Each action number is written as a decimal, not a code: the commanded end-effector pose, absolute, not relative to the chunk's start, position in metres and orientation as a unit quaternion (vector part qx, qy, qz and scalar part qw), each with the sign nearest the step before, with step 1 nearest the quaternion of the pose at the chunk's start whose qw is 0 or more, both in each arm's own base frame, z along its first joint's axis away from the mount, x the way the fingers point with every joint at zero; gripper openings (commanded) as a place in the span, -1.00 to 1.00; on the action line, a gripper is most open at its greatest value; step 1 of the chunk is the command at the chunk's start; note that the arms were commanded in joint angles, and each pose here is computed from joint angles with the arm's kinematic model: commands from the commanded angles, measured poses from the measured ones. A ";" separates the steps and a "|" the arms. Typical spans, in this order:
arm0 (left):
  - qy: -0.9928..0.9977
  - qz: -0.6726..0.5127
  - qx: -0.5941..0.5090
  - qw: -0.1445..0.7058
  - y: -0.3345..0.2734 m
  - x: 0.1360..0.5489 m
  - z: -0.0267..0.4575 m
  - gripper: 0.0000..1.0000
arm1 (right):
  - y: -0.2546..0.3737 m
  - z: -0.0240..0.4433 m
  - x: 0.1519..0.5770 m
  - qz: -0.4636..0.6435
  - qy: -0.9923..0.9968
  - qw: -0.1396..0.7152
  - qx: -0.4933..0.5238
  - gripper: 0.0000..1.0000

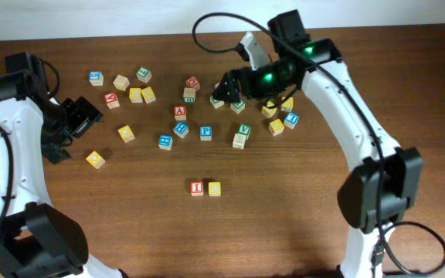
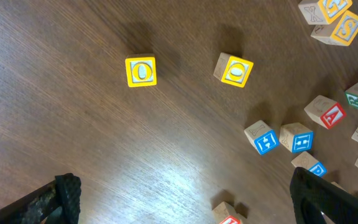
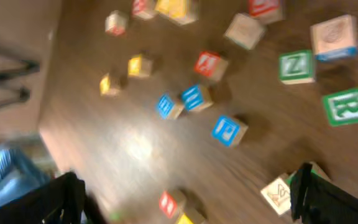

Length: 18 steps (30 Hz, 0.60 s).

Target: Spell out ICRA

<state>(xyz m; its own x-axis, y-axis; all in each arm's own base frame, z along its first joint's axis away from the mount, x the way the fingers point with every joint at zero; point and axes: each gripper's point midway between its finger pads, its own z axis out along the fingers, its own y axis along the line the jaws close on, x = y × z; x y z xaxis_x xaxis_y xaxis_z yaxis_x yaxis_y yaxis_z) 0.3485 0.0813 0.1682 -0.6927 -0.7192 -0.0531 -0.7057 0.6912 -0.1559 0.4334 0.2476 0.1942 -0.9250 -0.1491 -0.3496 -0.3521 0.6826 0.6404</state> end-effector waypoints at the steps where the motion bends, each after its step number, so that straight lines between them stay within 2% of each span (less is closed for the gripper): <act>1: 0.916 -0.067 -0.391 0.064 0.079 0.350 0.175 0.98 | 0.220 0.163 0.465 0.288 0.945 0.113 0.102 0.93; 5: 0.916 -0.067 -0.391 0.064 0.079 0.350 0.175 0.98 | 0.185 0.146 0.487 0.152 0.941 0.185 0.239 0.87; 12: 0.916 -0.067 -0.391 0.064 0.079 0.350 0.175 0.98 | 0.205 0.100 0.501 0.132 0.943 0.187 0.240 0.84; 15: 0.916 -0.067 -0.391 0.064 0.079 0.350 0.175 0.98 | 0.211 0.063 0.503 0.124 0.943 0.166 0.262 0.77; 18: 0.915 -0.067 -0.392 0.064 0.079 0.350 0.175 0.98 | 0.217 0.049 0.507 0.125 0.944 0.165 0.258 0.71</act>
